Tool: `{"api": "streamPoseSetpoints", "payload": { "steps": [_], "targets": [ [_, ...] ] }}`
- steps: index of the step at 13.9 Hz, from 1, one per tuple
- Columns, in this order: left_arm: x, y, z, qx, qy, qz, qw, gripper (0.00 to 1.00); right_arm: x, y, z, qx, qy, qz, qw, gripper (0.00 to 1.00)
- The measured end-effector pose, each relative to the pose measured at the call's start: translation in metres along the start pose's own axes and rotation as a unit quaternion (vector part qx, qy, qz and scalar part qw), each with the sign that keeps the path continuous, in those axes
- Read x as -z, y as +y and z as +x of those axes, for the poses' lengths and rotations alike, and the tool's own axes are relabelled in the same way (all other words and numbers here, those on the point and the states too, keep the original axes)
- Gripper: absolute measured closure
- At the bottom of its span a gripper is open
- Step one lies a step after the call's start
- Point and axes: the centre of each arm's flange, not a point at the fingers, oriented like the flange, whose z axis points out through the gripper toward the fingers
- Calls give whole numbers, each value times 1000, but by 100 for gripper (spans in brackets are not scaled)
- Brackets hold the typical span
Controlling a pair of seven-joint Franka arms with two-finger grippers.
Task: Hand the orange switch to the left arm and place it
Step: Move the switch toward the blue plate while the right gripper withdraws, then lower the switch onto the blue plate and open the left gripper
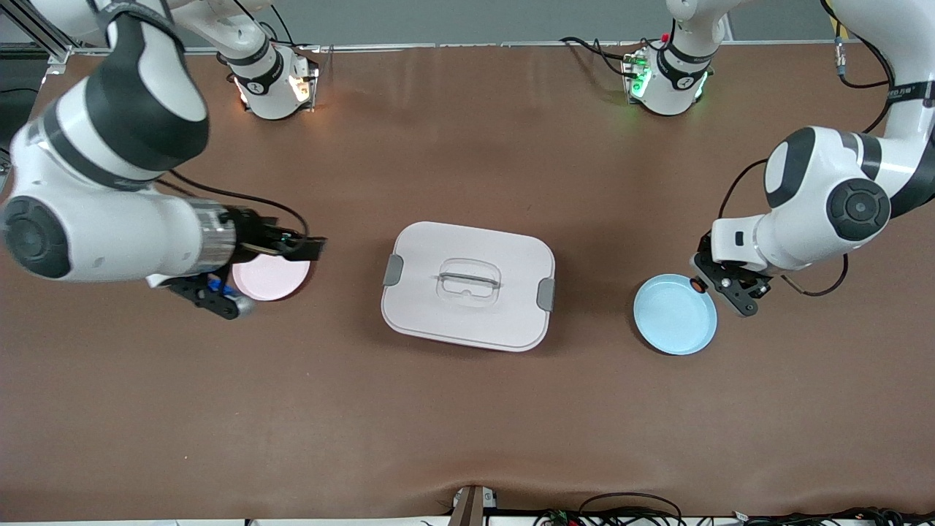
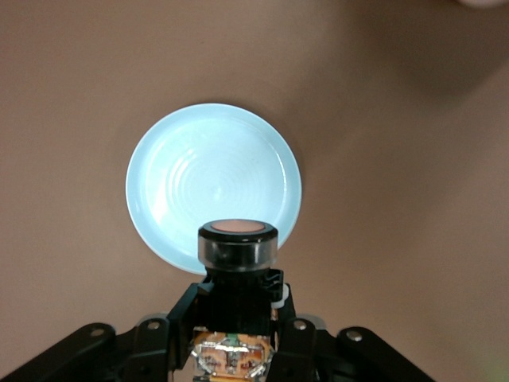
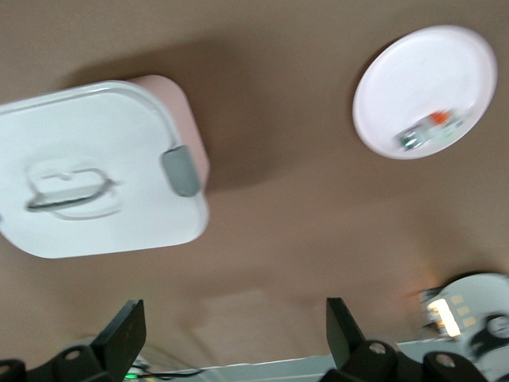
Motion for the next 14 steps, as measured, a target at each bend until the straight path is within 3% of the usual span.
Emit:
{"api": "streamPoseSetpoints", "payload": {
  "steps": [4,6,11,14],
  "targets": [
    [-43,-21,-4,-141,17,7,990,59,25,77,24,131,14,-61,989,0],
    [-65,-31,-10,-194,17,24,980,59,35,106,29,168,10,-85,982,0],
    [-121,-33,-12,-260,-1,50,964,59,44,146,31,176,-11,-132,975,0],
    [-145,-32,-13,-279,15,68,958,59,42,151,26,167,-31,-146,975,0]
  ]
}}
